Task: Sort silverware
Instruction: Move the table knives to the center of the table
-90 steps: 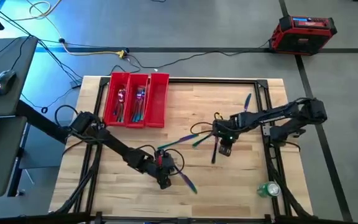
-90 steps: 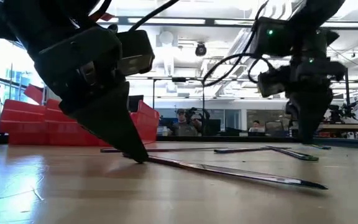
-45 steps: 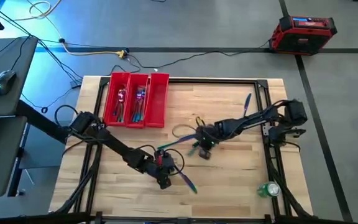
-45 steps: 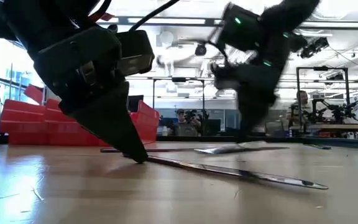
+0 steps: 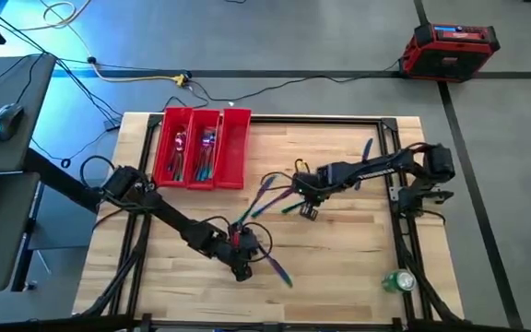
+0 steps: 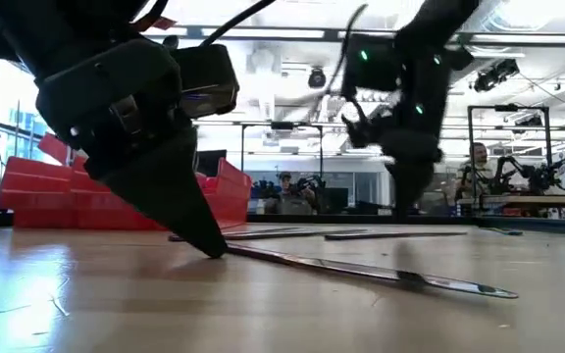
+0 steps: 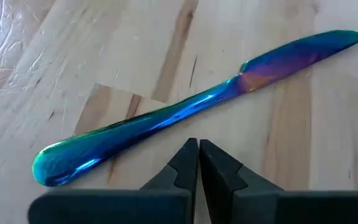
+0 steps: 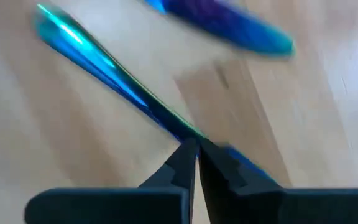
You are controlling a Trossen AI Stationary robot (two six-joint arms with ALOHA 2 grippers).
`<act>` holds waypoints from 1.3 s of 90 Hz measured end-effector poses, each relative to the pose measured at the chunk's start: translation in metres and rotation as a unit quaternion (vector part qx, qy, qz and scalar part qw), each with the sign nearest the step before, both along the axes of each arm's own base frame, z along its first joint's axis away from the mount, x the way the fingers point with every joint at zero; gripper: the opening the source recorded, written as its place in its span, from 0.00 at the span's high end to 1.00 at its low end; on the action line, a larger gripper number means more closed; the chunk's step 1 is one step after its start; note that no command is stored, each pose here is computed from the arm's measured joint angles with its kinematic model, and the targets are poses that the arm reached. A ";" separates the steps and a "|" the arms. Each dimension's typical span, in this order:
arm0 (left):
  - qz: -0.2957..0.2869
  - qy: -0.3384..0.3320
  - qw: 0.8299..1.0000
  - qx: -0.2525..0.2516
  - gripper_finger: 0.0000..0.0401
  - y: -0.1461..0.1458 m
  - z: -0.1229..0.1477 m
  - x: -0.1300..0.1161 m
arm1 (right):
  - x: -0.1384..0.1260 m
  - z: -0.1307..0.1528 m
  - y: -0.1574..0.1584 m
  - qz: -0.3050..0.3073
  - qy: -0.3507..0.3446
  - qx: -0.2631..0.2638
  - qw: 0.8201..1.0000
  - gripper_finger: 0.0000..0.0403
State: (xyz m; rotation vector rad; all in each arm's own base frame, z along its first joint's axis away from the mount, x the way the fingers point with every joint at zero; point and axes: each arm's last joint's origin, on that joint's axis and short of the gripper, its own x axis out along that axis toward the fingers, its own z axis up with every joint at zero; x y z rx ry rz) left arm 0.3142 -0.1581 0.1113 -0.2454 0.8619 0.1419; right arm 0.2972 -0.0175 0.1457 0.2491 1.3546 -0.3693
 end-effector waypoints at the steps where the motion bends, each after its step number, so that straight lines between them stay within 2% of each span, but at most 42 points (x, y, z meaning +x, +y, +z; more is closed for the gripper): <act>1: 0.000 0.000 1.000 0.000 1.00 0.000 0.000 0.000 | -0.001 -0.002 0.000 -0.002 -0.001 0.000 1.000 0.98; 19: 0.001 -0.001 1.000 0.003 1.00 0.000 0.000 0.000 | -0.005 -0.016 0.006 -0.030 -0.041 0.009 0.999 0.98; 26: 0.002 -0.002 1.000 0.006 1.00 0.000 0.000 0.000 | 0.002 -0.015 0.011 -0.029 -0.081 0.016 0.996 0.98; 37: 0.006 -0.003 1.000 0.006 1.00 0.002 0.000 0.001 | 0.018 -0.010 0.021 -0.017 -0.152 0.056 0.987 0.98; 46: 0.007 -0.003 1.000 0.006 1.00 0.003 0.000 0.001 | 0.028 0.003 0.025 -0.019 -0.181 0.050 0.982 0.98; 59: 0.008 -0.003 1.000 0.007 1.00 0.003 0.000 0.001 | 0.020 0.020 0.017 -0.020 -0.117 -0.006 0.993 0.98; 71: 0.004 -0.003 1.000 0.009 1.00 0.001 0.000 0.000 | -0.012 0.033 0.001 -0.070 0.003 -0.051 0.996 0.98; 80: 0.003 -0.003 1.000 0.010 1.00 0.000 0.000 0.000 | -0.043 0.035 -0.015 -0.127 0.091 -0.070 0.985 0.98; 89: 0.003 -0.001 1.000 0.011 1.00 0.000 0.000 0.000 | -0.070 0.030 -0.030 -0.193 0.138 -0.082 0.968 0.98; 107: 0.001 -0.001 1.000 0.012 1.00 0.000 0.000 -0.001 | -0.110 0.003 -0.049 -0.269 0.192 -0.091 0.939 0.99; 117: 0.001 -0.001 1.000 0.012 1.00 0.000 0.000 -0.001 | -0.114 -0.009 -0.049 -0.270 0.179 -0.082 0.943 1.00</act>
